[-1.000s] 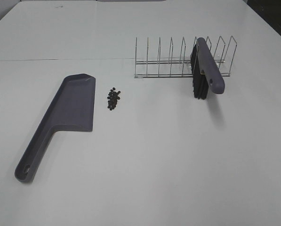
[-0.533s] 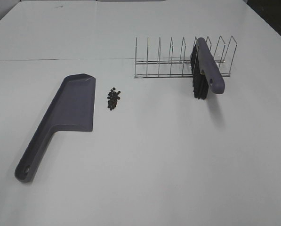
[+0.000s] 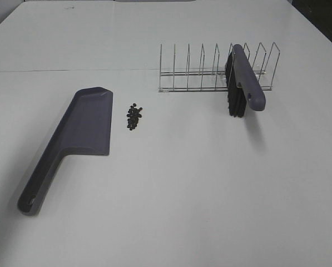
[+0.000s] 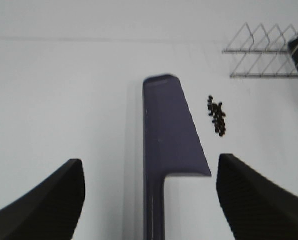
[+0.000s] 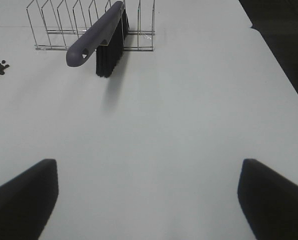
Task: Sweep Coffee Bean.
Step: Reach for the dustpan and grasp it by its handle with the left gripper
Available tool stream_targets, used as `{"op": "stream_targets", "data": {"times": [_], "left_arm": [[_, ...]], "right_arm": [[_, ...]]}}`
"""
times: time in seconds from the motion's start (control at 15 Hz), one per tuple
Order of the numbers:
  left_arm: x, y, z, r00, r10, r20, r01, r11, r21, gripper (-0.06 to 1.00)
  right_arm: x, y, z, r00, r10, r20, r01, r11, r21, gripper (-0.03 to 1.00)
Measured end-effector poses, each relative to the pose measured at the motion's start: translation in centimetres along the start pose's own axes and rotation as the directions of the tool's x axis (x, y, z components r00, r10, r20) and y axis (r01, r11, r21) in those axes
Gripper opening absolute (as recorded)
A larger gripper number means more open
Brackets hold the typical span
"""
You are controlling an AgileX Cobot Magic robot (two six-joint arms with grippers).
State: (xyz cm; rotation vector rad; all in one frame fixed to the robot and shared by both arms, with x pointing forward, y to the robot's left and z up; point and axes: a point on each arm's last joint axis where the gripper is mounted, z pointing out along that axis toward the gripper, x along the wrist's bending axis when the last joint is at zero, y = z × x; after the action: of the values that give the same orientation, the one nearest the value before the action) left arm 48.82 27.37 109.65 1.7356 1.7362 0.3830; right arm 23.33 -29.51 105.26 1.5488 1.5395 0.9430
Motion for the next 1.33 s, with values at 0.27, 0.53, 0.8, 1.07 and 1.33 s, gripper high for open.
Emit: {"op": "stream_targets", "data": {"times": [0.27, 0.53, 0.8, 1.07, 1.33], "left_arm": [[0.1, 1.5, 6.8, 0.998, -0.061, 0.016, 0.052, 0.942, 0.331, 0.69], [-1.5, -1.6, 15.1, 0.998, 0.055, -0.042, -0.021, 0.822, 0.569, 0.79], [-1.0, -3.7, 19.7, 0.994, 0.081, -0.079, -0.014, 0.779, 0.626, 0.82], [-0.7, -5.8, 23.6, 0.992, 0.098, -0.085, -0.02, 0.766, 0.643, 0.81], [-1.0, -6.6, 25.3, 0.988, 0.129, -0.079, -0.049, 0.766, 0.641, 0.78]], "right_arm": [[0.0, 0.0, 0.0, 1.0, 0.0, 0.0, 0.0, 1.0, 0.0, 0.86], [0.0, 0.0, 0.0, 1.0, 0.0, 0.0, 0.0, 1.0, 0.0, 0.86], [0.0, 0.0, 0.0, 1.0, 0.0, 0.0, 0.0, 1.0, 0.0, 0.86], [0.0, 0.0, 0.0, 1.0, 0.0, 0.0, 0.0, 1.0, 0.0, 0.86], [0.0, 0.0, 0.0, 1.0, 0.0, 0.0, 0.0, 1.0, 0.0, 0.86]]}}
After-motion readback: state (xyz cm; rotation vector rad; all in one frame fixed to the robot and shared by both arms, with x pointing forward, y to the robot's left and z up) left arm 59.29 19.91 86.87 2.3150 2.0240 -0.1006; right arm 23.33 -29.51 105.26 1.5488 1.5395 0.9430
